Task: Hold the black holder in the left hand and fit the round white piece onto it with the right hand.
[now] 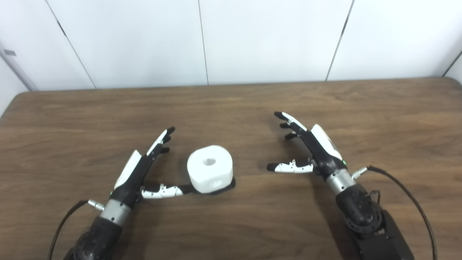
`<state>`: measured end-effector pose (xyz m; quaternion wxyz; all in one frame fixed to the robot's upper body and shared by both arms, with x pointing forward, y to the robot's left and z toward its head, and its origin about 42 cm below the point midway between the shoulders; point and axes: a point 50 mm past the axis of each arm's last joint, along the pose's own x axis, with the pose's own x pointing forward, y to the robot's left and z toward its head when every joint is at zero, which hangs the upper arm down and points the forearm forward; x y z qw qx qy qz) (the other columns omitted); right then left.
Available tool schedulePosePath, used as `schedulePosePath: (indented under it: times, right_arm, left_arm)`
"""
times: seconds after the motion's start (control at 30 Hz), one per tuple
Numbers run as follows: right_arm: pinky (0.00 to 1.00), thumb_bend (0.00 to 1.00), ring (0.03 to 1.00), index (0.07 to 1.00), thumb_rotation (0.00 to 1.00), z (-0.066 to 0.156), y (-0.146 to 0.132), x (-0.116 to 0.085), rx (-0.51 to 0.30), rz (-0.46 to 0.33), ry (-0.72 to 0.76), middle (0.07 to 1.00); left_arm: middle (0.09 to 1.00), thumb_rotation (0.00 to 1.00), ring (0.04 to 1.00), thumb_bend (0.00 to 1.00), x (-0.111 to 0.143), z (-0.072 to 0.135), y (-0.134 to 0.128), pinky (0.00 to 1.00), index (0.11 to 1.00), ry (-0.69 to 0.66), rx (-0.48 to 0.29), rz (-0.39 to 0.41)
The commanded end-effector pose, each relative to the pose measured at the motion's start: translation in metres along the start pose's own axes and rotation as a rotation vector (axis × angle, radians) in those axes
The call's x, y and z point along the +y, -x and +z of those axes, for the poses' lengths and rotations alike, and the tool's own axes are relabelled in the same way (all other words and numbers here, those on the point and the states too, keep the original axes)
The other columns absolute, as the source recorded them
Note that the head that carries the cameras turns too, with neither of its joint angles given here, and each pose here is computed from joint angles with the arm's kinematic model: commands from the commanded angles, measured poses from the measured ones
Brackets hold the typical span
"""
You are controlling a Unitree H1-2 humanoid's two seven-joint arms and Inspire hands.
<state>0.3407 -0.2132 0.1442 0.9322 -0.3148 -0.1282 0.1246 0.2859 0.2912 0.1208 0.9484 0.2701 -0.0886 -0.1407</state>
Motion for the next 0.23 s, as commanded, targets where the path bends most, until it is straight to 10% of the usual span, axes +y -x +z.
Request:
schedulePosePath:
  times: [0.0, 0.2]
  right_arm:
    - [0.77, 0.61, 0.879, 0.934, 0.27, 0.0065, -0.0099, -0.0071, -0.052, -0.042, -0.020, 0.930]
    - [0.78, 0.61, 0.887, 0.939, 0.30, -0.0003, -0.0107, -0.0078, -0.025, -0.062, -0.051, 0.932]
  left_arm:
    - [1.000, 0.33, 1.000, 1.00, 0.0086, -0.0142, 0.0070, 0.95, 1.000, 0.004, 0.066, -0.004]
    - [1.000, 0.40, 1.000, 1.00, 0.0095, -0.0227, 0.0108, 0.97, 1.000, 0.040, 0.078, 0.008]
